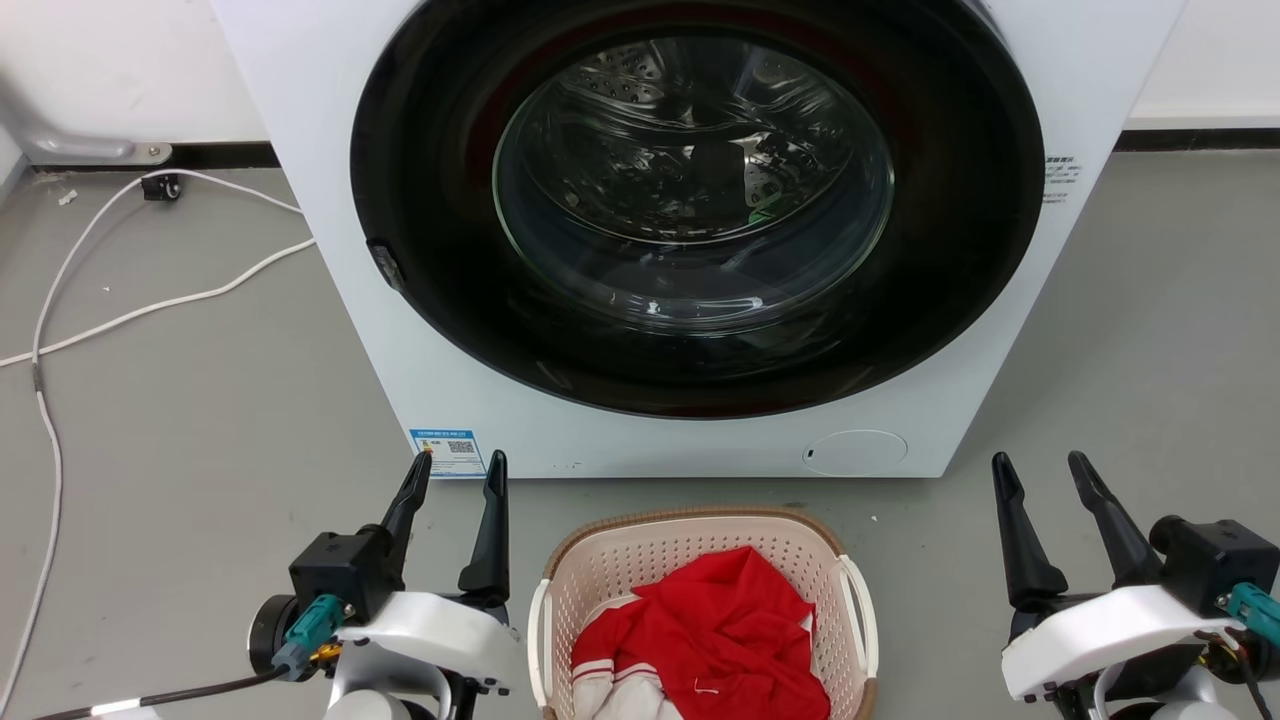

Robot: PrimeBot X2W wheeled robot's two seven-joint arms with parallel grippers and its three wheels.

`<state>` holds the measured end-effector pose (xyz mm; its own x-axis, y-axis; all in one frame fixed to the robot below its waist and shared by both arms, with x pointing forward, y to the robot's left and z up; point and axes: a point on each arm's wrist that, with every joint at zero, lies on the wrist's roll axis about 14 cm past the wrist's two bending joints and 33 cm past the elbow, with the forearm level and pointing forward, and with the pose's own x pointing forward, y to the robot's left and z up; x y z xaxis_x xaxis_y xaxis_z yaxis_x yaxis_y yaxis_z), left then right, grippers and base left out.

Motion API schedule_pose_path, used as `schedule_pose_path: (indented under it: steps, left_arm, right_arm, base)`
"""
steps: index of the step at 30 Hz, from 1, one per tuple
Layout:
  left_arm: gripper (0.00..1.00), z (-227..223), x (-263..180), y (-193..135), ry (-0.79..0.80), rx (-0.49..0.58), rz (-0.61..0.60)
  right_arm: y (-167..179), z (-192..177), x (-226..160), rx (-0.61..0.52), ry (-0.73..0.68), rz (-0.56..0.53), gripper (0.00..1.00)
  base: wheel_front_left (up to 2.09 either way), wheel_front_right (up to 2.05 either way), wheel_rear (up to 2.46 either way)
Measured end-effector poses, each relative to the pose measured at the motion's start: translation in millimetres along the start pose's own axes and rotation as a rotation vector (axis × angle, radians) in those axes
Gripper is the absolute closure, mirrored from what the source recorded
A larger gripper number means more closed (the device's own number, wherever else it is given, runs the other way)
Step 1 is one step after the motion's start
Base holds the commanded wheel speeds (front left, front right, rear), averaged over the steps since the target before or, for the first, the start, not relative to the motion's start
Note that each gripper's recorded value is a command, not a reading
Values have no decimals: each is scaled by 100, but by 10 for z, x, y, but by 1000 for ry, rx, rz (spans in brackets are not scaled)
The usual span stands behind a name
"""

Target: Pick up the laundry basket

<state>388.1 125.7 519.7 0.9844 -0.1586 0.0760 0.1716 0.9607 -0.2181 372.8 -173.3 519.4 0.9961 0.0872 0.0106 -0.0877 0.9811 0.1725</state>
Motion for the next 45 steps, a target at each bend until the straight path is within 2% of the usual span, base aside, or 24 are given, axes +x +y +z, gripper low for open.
schedule_pose_path:
  steps: [21,37,45]
  left_arm:
    - [0,4,10,-55,-27,140,-21]
    - [0,-20,10,-82,-39,220,-37]
    - [0,-98,-7,-49,-15,201,-27]
  right_arm:
    - [-15,4,-104,-150,4,-4,0]
    - [0,51,-108,-208,-19,1,0]
    - [-35,3,-117,-186,-13,-8,0]
  base:
    - [0,0,0]
    - [0,0,0]
    - [0,0,0]
